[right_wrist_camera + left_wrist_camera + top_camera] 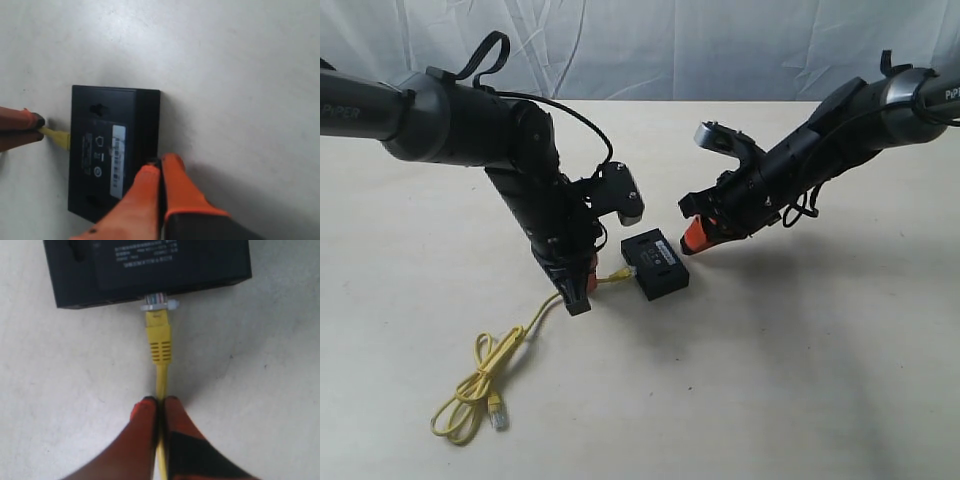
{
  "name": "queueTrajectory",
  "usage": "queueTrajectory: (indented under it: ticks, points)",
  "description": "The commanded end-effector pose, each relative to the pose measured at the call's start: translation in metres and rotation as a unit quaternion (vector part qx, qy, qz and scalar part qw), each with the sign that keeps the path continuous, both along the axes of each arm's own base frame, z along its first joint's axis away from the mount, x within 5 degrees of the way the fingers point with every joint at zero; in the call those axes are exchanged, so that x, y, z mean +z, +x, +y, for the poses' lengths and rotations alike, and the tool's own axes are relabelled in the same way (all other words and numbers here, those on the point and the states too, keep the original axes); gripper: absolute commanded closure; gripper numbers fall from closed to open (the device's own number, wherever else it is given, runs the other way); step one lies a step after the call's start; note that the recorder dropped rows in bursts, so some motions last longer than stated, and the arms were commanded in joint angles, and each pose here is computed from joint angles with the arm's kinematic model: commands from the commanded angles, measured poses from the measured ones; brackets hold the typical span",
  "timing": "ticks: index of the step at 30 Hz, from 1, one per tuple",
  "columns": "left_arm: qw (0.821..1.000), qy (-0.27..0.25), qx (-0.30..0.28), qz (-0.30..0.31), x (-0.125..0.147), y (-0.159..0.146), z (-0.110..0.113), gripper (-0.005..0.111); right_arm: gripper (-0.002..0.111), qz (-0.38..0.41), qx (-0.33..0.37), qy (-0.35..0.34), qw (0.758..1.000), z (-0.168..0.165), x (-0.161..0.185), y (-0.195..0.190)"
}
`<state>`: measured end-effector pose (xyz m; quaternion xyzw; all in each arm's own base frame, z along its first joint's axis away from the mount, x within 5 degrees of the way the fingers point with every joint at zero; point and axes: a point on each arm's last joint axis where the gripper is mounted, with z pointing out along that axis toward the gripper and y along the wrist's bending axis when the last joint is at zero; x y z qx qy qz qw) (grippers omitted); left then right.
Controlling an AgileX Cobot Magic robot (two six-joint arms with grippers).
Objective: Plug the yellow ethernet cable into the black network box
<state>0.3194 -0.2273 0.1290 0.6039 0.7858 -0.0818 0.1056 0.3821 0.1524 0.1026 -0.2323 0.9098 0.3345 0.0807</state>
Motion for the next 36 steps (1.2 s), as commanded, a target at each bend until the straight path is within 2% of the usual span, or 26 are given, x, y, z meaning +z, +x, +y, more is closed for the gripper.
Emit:
queueTrajectory:
  ticks: [1,5,13,19,22,24,27,33,36]
  points:
    - [1.000,-0.006,0.005,-0.001,-0.001,0.001,-0.003,0.107,0.109,-0.003,0.001,0.002,1.000,0.000,0.004,-0.001]
    - [1.000,-0.006,0.006,-0.001,-0.001,0.001,-0.003,0.103,0.109,-0.003,0.001,0.002,1.000,0.000,0.004,-0.001]
    - [1.000,-0.005,0.004,-0.003,0.000,0.001,-0.003,0.077,0.109,-0.002,0.003,0.000,1.000,-0.001,0.004,-0.001]
    - [1.000,-0.005,-0.001,-0.024,0.022,-0.001,0.000,0.077,0.109,-0.002,-0.017,-0.001,1.000,-0.013,0.020,0.001]
    - [0.998,-0.012,0.037,-0.045,0.044,-0.001,0.005,0.082,0.109,-0.007,-0.030,-0.013,0.999,-0.023,0.041,0.001]
    - [0.995,-0.012,0.075,-0.062,0.060,0.000,0.011,0.089,0.109,-0.017,-0.029,-0.021,0.999,-0.028,0.056,-0.004]
    - [0.986,-0.006,0.147,-0.082,0.083,0.003,0.029,0.107,0.109,-0.044,-0.031,-0.049,0.997,-0.037,0.076,-0.017]
    - [0.959,-0.014,0.270,-0.085,0.126,0.006,0.082,0.107,0.109,-0.123,-0.091,-0.116,0.981,-0.060,0.116,-0.053]
    - [0.937,-0.020,0.338,-0.082,0.145,0.005,0.114,0.107,0.109,-0.162,-0.123,-0.146,0.968,-0.072,0.133,-0.075]
